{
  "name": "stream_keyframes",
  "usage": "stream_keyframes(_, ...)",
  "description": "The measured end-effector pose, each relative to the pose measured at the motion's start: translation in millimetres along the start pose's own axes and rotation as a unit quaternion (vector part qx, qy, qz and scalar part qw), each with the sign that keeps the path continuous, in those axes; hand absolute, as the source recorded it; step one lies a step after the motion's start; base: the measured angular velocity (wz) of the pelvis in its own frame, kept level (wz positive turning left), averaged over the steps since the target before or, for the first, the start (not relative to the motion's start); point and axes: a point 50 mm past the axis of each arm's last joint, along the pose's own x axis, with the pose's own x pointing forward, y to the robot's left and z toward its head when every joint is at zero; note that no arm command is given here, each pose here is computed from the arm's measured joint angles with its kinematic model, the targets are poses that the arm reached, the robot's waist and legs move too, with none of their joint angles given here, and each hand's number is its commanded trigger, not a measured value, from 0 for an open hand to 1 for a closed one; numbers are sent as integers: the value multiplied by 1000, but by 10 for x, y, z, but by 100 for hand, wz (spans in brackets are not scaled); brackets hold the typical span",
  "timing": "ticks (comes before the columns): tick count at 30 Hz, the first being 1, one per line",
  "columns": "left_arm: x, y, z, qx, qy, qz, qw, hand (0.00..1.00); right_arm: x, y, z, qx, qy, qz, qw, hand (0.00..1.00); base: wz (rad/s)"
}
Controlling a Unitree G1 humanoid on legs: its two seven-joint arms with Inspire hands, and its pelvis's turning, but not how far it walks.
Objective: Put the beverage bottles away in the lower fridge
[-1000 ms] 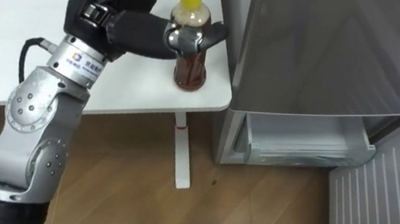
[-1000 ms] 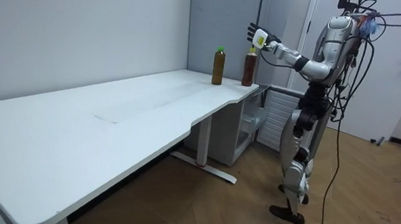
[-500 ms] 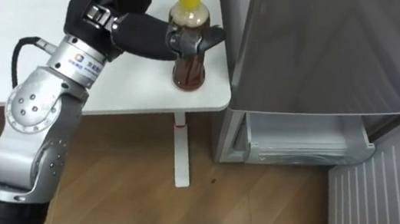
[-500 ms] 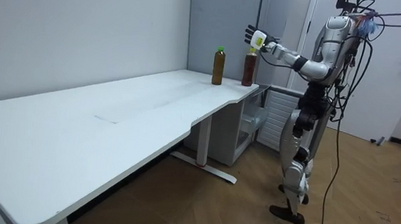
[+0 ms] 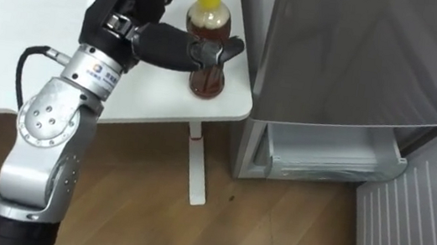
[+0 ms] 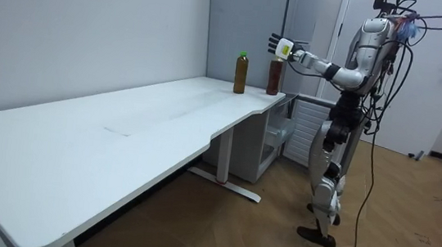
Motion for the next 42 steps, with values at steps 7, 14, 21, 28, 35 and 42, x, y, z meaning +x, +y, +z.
stream_keyframes(7,1,-12,-35,-3,7,1,1000,0,-2,23,-43,-1,5,0,1000,0,0)
stream_keyframes(14,-23,-49,-164,-6,36,-5,999,0,-2,25,-60,-2,5,0,1000,0,-1)
stream_keyframes(21,-27,-52,-210,-6,45,-5,999,0,-3,35,-53,-13,7,1,1000,0,-2)
stream_keyframes(28,-52,-31,-337,18,79,6,997,0,-3,37,-60,-9,9,1,1000,0,0)
stream_keyframes(35,-53,-25,-337,30,81,6,996,0,-4,43,-75,-11,10,3,1000,0,0)
stream_keyframes(42,-55,-21,-339,30,82,6,996,0,-4,45,-62,-20,8,7,1000,0,0)
